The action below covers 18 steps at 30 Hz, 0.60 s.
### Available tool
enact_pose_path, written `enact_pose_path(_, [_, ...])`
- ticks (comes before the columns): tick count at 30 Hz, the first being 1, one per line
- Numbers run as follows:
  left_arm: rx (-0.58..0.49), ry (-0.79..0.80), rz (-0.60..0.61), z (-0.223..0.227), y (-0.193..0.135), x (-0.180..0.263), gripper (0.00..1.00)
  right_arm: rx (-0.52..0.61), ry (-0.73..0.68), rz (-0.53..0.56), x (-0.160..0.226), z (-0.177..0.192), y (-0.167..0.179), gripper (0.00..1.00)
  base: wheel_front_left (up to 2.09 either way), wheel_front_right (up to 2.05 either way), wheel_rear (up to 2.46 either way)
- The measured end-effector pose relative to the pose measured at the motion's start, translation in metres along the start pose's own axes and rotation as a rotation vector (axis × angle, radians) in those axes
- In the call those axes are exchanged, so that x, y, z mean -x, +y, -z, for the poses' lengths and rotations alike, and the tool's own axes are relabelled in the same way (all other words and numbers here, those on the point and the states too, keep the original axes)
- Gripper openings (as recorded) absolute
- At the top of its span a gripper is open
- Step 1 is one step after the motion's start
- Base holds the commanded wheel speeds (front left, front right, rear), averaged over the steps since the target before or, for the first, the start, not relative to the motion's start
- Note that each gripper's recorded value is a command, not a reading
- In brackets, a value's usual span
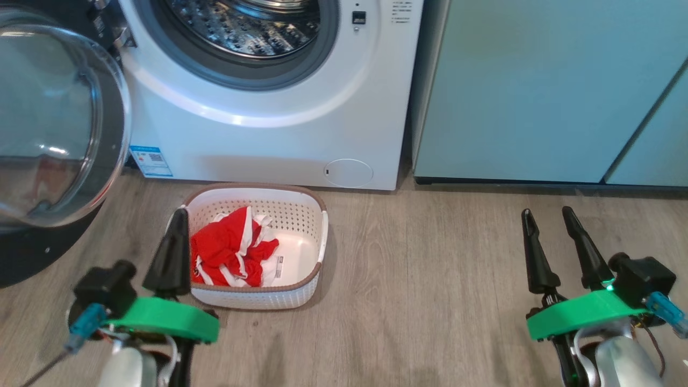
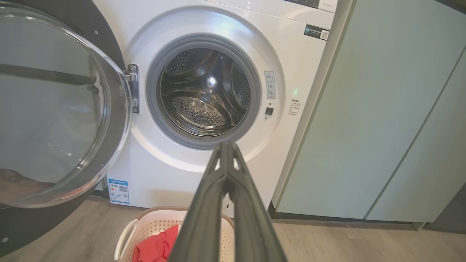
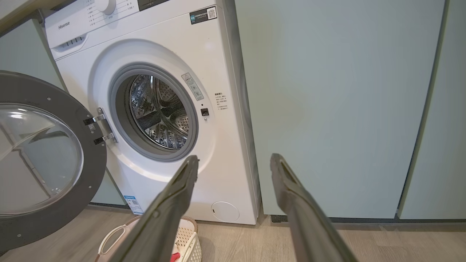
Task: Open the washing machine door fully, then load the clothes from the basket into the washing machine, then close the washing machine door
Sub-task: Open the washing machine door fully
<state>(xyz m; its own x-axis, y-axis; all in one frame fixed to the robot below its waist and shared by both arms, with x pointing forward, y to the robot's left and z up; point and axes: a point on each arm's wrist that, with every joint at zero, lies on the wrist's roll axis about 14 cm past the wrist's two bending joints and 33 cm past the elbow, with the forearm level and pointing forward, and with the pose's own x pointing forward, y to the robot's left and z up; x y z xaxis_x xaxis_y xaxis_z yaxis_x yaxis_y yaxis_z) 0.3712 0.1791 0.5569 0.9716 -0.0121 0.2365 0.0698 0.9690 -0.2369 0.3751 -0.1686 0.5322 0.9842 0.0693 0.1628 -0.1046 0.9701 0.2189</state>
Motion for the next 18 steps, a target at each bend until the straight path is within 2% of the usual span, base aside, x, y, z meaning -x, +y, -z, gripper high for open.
enact_pose_path(6, [0.010,0.045,0.049,0.015,-0.023,0.006,0.00,-0.002,-0.006,0.037,0.009,-0.002,-0.012,1.00,0.00,0.00,0.00])
enact_pose_path(10, [0.020,0.048,0.054,0.016,-0.026,0.008,0.00,-0.002,-0.001,0.053,0.014,-0.001,-0.016,1.00,0.00,0.00,0.00])
enact_pose_path(12, [0.019,0.049,0.050,0.017,-0.026,0.009,0.87,-0.002,-0.002,0.058,0.014,-0.001,-0.018,1.00,0.00,0.00,0.00])
enact_pose_path(13, [0.020,0.052,0.047,0.018,-0.026,0.010,1.00,-0.002,-0.001,0.060,0.014,-0.001,-0.018,1.00,0.00,0.00,0.00])
enact_pose_path(18, [0.021,0.053,0.045,0.018,-0.027,0.010,1.00,-0.002,-0.001,0.063,0.014,-0.001,-0.019,1.00,0.00,0.00,0.00])
